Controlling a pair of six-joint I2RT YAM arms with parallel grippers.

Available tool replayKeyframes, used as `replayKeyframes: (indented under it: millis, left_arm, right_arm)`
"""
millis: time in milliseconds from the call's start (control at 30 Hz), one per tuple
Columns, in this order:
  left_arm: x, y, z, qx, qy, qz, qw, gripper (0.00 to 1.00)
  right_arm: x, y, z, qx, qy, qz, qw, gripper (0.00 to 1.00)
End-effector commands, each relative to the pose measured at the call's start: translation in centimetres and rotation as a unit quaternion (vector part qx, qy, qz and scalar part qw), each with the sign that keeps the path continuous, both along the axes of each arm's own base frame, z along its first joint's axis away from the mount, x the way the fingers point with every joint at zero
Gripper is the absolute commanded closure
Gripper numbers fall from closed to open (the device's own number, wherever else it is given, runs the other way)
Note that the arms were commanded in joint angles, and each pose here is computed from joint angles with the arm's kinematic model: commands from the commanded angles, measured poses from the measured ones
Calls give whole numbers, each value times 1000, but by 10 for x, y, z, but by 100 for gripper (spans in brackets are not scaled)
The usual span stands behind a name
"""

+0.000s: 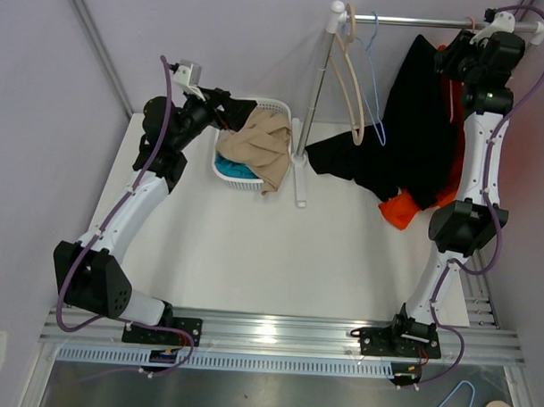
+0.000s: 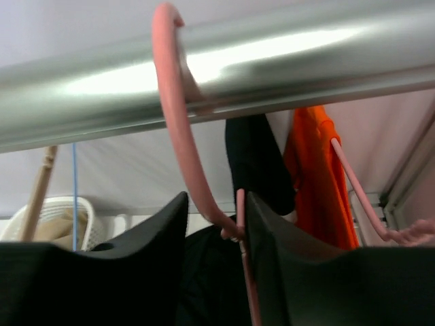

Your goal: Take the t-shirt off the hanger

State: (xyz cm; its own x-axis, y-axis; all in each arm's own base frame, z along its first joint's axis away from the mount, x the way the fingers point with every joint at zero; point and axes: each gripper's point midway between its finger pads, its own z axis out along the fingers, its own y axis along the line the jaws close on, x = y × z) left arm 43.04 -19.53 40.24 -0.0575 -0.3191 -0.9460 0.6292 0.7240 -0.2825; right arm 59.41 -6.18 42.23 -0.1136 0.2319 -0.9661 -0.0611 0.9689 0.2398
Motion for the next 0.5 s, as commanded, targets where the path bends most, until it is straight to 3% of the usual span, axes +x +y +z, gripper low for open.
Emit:
replayKeyframes:
  millis: [0, 100, 167, 200, 267, 400, 467]
  left_arm:
    - [-7, 6, 32, 3, -57, 16, 998, 0]
    - [-8, 6, 32, 5, -57, 17, 998, 0]
    - [-8, 7, 32, 5, -56, 18, 998, 0]
    - [-8, 6, 32, 4, -56, 17, 998, 0]
    - [-9, 5, 31, 3, -53, 14, 998, 1]
    - [-12, 3, 31, 4, -53, 10, 999, 0]
    - [-14, 2, 32, 5, -54, 9, 998, 0]
  right_arm:
    - [3, -11, 32, -43, -51, -48, 997, 60]
    - [2, -12, 33, -41, -50, -50, 997, 79]
    - [-1, -11, 34, -41, -49, -50, 997, 77]
    - [-4, -10, 39, -41, -52, -51, 997, 68]
    - [-7, -11, 40, -44, -52, -56, 996, 62]
    - [-14, -14, 45, -58, -52, -76, 994, 76]
    - [-17, -13, 47, -64, -53, -80, 993, 72]
